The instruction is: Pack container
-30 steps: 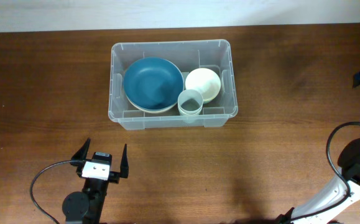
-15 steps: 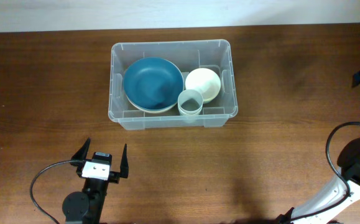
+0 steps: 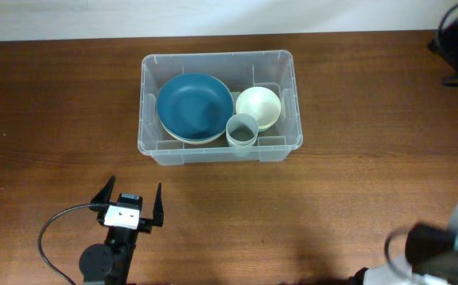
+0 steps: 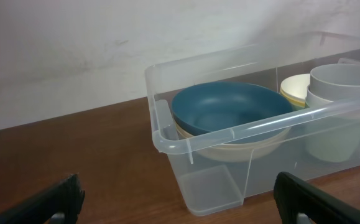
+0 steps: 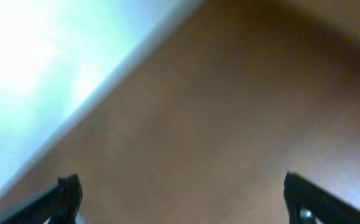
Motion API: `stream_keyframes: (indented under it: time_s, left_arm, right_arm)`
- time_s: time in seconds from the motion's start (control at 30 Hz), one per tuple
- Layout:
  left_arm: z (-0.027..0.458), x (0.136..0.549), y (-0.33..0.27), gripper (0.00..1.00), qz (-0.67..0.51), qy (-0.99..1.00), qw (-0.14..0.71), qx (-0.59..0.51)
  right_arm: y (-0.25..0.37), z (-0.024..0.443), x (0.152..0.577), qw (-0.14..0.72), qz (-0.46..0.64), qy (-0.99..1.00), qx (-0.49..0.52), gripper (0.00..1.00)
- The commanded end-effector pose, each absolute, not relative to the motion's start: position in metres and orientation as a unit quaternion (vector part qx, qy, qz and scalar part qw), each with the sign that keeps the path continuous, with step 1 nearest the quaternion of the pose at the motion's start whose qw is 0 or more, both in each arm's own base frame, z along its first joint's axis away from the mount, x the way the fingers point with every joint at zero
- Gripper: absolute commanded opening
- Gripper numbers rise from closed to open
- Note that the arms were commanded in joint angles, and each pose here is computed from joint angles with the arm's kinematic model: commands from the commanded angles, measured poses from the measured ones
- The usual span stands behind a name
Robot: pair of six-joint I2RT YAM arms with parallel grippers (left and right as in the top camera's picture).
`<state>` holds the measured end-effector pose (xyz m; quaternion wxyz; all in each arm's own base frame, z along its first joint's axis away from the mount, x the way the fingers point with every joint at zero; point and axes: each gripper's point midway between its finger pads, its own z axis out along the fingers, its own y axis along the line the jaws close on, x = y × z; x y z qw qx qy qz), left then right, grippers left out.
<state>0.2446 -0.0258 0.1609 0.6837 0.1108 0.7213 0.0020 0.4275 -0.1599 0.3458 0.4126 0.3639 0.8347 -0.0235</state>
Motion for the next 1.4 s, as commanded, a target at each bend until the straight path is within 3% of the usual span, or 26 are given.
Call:
stream_keyframes:
  time_s: [0.0,0.33,0.67,1.0,1.37]
  left_arm:
    - [0.16,0.245,-0.024,1.0,0.008,0.721,0.684,0.111]
    - [0.16,0.245,-0.024,1.0,0.008,0.721,0.684,0.111]
    - [0.16,0.245,-0.024,1.0,0.008,0.721,0.684,0.111]
    - [0.16,0.244,-0.024,1.0,0.008,0.721,0.684,0.111]
    - [0.16,0.244,-0.024,1.0,0.008,0.721,0.684,0.111]
  right_arm:
    - [-0.139,0.347,0.418,0.448,-0.047,0.839,0.305,0.99]
    - [-0.073,0.326,0.363,0.592,-0.016,0.778,0.208,0.99]
    - [-0.008,0.29,0.298,0.701,-0.017,0.712,0.043,0.99]
    - [-0.003,0.278,0.254,0.774,0.002,0.631,0.04,0.99]
    - [-0.006,0.265,0.24,0.789,0.003,0.614,0.032,0.99]
